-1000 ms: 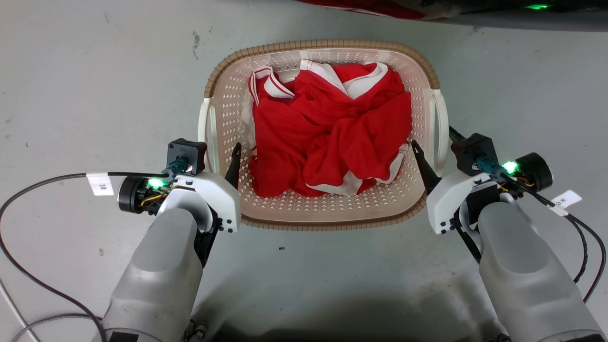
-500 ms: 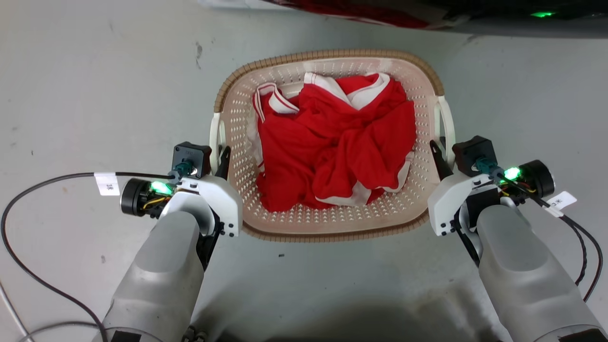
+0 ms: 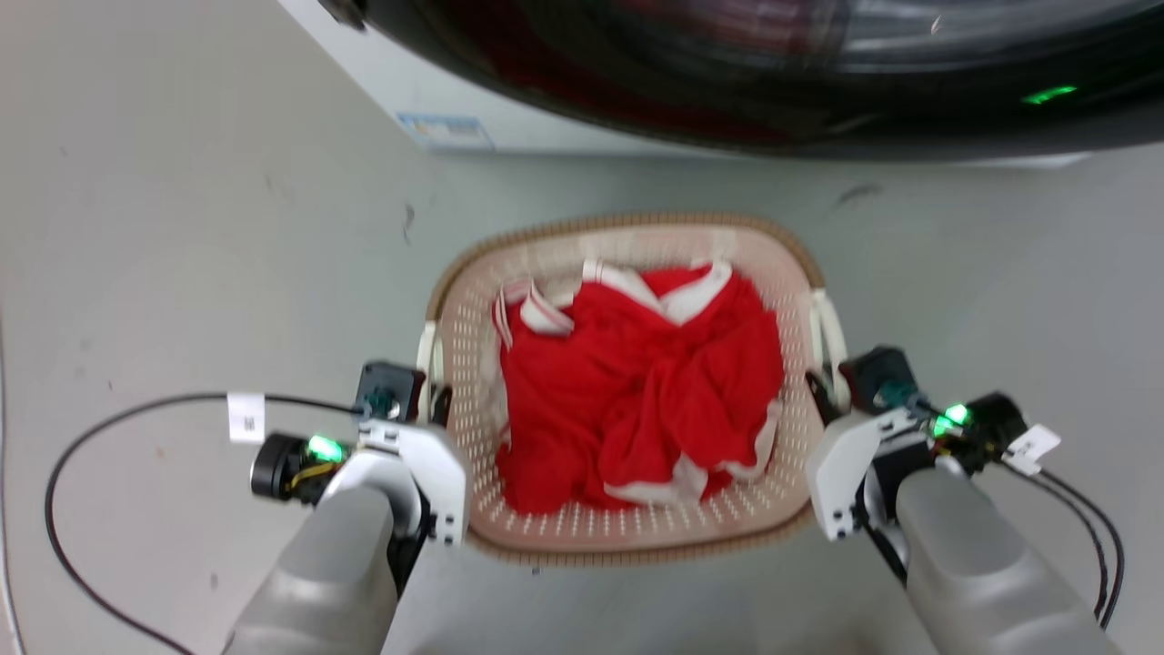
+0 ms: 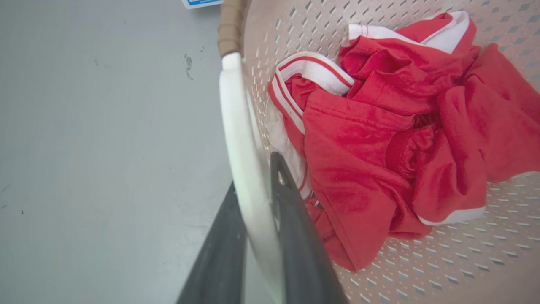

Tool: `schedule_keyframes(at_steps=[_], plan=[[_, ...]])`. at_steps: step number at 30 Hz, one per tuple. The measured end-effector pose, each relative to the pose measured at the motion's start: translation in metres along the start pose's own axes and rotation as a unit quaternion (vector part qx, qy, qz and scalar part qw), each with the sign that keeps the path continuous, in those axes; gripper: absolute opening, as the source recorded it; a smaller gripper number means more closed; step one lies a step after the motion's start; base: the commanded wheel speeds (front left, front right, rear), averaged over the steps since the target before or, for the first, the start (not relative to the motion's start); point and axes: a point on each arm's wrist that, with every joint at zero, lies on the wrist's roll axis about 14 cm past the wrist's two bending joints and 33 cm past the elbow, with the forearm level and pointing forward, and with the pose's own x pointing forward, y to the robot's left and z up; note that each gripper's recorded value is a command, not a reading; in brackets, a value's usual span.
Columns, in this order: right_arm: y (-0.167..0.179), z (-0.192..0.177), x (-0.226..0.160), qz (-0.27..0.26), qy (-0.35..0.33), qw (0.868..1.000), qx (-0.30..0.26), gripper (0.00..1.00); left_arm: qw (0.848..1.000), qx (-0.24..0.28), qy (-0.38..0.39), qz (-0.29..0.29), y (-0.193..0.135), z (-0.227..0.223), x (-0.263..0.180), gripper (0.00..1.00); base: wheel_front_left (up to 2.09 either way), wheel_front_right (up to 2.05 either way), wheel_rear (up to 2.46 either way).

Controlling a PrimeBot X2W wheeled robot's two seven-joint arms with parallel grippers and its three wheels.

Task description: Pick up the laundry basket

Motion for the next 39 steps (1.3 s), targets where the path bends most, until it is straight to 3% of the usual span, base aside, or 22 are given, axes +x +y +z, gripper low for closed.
schedule_keyframes(at_steps=[16, 39], plan=[[0.016, 0.036, -0.073, -0.013, -0.034, 0.999, -0.024, 0.00, 0.999, 0.006, -0.032, 0.004, -0.010, 0.028, -0.068, 0.00, 0.00, 0.00, 0.00], [0.029, 0.025, -0.131, -0.035, -0.001, 0.999, -0.030, 0.00, 1.000, 0.005, -0.006, -0.020, -0.031, 0.027, -0.117, 0.00, 0.00, 0.00, 0.00]])
